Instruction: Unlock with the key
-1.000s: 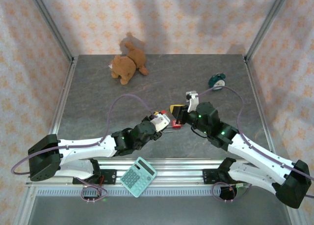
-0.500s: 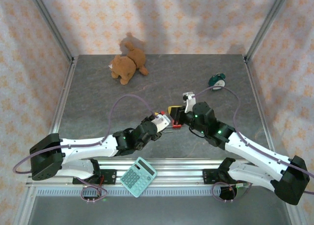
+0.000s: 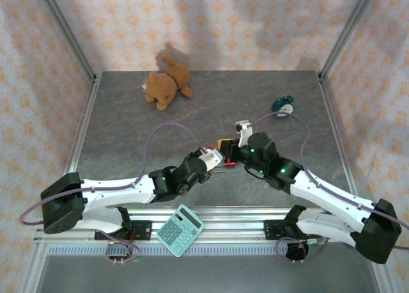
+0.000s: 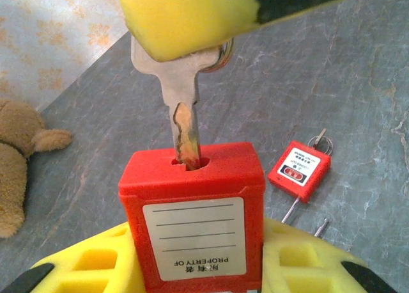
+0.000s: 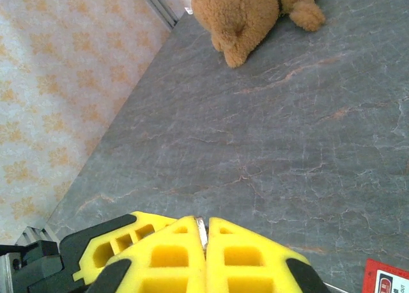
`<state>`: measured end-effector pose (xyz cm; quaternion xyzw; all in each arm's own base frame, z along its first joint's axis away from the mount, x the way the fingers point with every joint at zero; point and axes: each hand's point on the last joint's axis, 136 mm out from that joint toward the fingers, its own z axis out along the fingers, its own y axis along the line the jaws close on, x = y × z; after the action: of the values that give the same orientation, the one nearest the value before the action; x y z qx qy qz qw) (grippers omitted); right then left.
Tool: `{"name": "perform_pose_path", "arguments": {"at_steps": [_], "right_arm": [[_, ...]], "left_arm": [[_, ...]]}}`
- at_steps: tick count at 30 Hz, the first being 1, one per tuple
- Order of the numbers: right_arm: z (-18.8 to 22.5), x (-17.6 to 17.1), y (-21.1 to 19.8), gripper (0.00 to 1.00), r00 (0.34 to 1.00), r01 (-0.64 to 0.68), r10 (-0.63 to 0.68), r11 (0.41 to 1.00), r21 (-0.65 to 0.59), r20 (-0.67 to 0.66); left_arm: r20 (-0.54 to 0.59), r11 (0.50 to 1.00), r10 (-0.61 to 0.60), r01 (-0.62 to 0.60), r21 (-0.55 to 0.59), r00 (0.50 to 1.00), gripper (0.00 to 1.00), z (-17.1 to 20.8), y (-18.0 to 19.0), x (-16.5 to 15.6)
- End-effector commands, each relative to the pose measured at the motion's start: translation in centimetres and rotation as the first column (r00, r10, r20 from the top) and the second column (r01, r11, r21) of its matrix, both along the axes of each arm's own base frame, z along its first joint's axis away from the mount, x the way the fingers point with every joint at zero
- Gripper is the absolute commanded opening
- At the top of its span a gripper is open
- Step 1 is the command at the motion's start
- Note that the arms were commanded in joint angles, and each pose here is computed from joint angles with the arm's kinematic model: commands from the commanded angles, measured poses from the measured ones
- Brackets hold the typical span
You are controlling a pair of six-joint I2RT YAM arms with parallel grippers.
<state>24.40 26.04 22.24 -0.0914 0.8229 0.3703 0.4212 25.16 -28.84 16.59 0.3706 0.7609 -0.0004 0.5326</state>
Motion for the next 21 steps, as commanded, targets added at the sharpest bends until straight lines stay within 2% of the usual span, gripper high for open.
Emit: {"name": "perform_pose_path", "arguments": {"at_steps": [1, 5, 12, 21], "right_arm": [[-2.1, -1.3, 1.0, 0.01, 0.995, -0.084, 0.081, 0.996, -0.042, -0.062], [-2.8, -1.7, 1.5, 0.01, 0.990, -0.118, 0.114, 0.992, -0.044, -0.085], [-3.3, -1.9, 1.7, 0.01, 0.987, -0.116, 0.114, 0.993, -0.012, -0.111], [-3.3, -1.3, 1.9, 0.01, 0.987, -0.108, 0.103, 0.993, -0.037, -0.122]], "left_arm": [[0.078, 0.983, 0.002, 0.012, -0.183, 0.997, 0.34, 5.8, -1.8, 0.6], [0.086, 0.975, -0.010, 0.028, -0.218, 0.996, 0.33, 6.6, -1.8, 0.3], [0.104, 0.938, 0.007, 0.029, -0.345, 0.995, 0.31, 8.7, -0.7, 0.2], [0.103, 0.932, -0.023, 0.058, -0.356, 0.994, 0.30, 8.8, -0.6, -0.4]]}}
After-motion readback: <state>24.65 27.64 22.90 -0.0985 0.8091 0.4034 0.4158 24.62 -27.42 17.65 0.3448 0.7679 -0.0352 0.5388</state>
